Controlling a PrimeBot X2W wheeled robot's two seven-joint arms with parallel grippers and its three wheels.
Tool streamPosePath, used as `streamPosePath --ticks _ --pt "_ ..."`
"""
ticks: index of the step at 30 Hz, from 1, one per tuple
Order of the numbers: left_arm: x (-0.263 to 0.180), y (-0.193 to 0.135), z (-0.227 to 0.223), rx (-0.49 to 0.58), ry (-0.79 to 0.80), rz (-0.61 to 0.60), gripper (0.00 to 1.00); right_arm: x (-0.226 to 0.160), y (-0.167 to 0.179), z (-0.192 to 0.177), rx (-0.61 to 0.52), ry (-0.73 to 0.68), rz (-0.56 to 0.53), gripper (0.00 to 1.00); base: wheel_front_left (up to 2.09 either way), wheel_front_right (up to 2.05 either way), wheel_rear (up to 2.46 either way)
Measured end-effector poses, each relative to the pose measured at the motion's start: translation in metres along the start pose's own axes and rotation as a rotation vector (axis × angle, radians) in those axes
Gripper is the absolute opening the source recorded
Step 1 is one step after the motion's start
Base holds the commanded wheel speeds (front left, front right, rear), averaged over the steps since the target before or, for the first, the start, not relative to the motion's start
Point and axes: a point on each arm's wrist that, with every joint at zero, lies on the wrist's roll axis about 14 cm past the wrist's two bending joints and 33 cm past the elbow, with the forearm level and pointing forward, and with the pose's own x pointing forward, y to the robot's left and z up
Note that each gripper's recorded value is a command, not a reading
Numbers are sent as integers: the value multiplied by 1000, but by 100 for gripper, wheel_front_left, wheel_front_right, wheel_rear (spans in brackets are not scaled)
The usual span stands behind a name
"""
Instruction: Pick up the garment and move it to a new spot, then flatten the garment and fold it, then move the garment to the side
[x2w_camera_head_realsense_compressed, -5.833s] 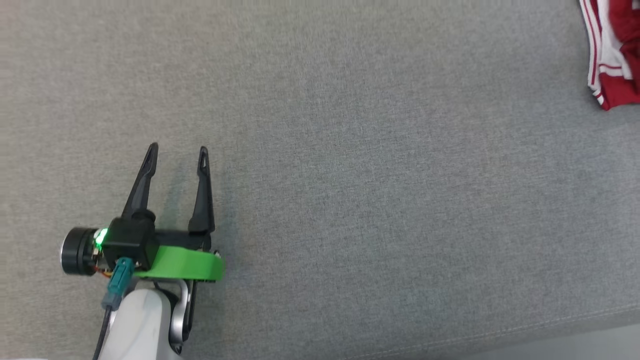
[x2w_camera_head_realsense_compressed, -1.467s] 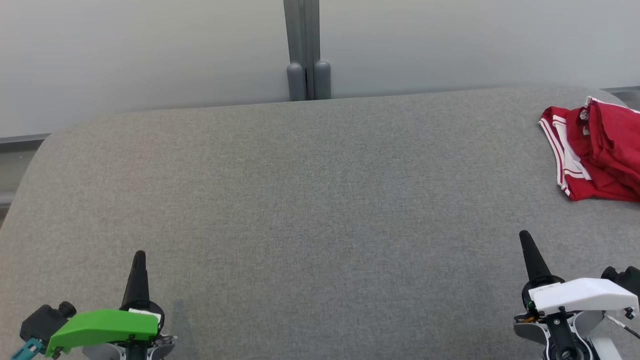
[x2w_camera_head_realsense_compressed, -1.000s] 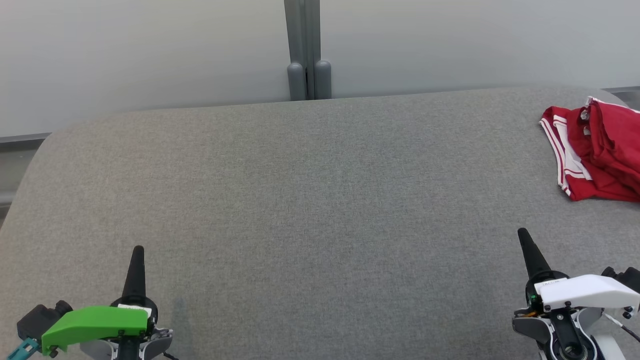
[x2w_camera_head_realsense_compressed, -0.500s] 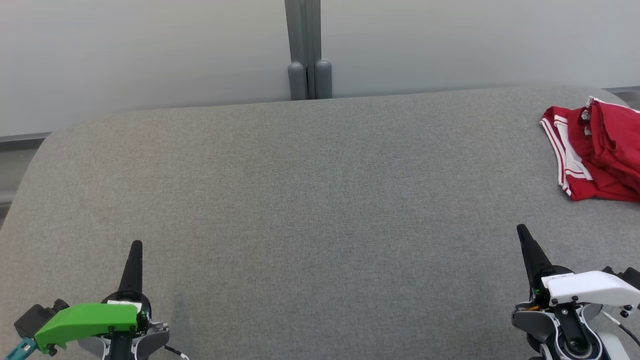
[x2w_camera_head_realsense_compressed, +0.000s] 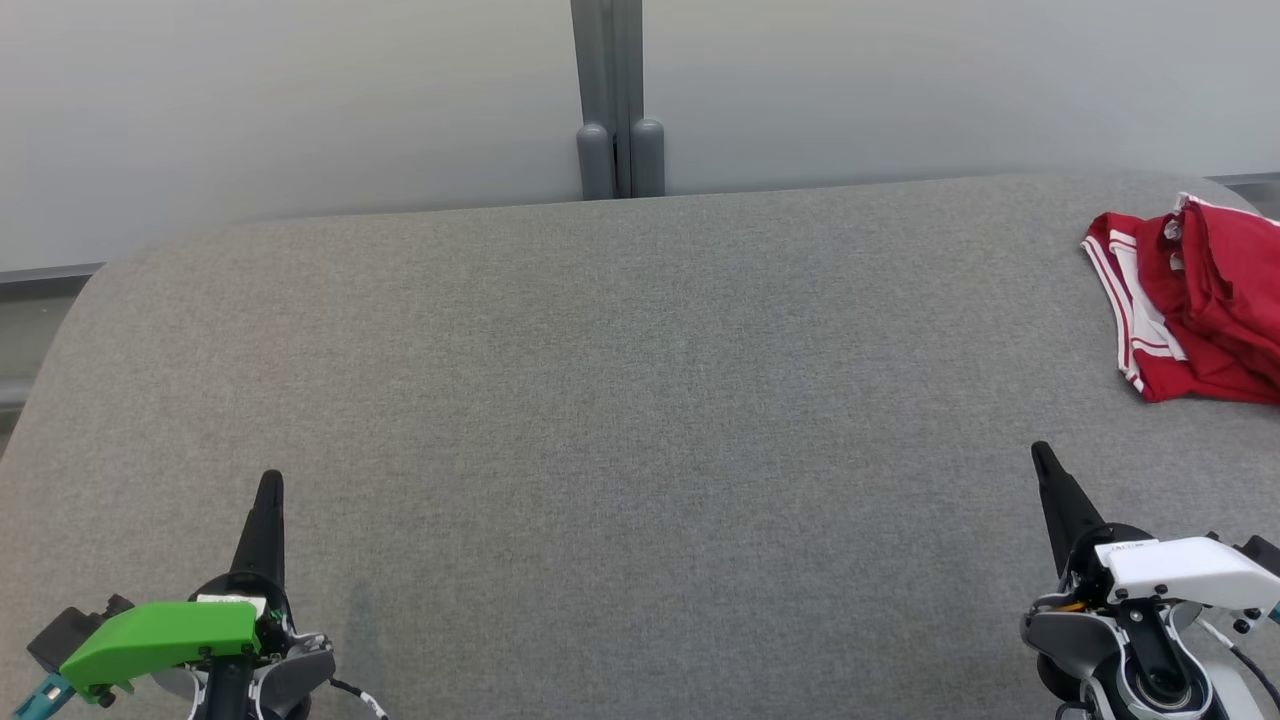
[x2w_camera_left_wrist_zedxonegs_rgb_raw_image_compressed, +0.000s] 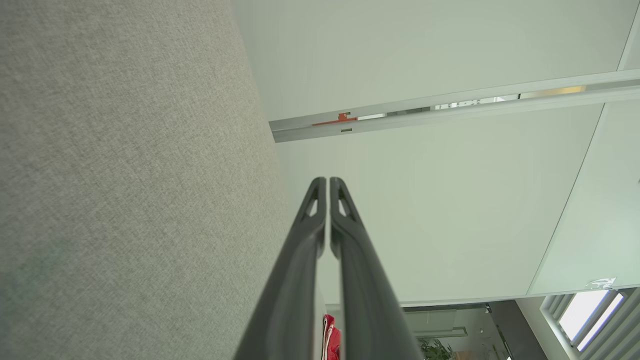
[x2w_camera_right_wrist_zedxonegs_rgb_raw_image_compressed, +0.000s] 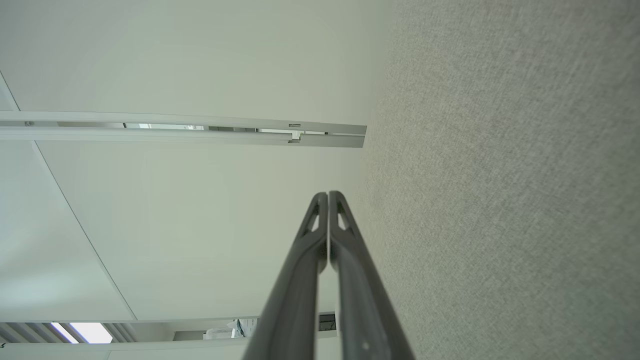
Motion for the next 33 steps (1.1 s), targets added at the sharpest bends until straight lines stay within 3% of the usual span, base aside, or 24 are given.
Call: streamPosePath --ticks 17,33 --pt "2 -7 2 -114 2 -29 0 4 4 -1 112 6 17 0 0 0 0" --pt "2 -7 3 -115 2 -30 0 4 5 0 114 6 18 0 0 0 0"
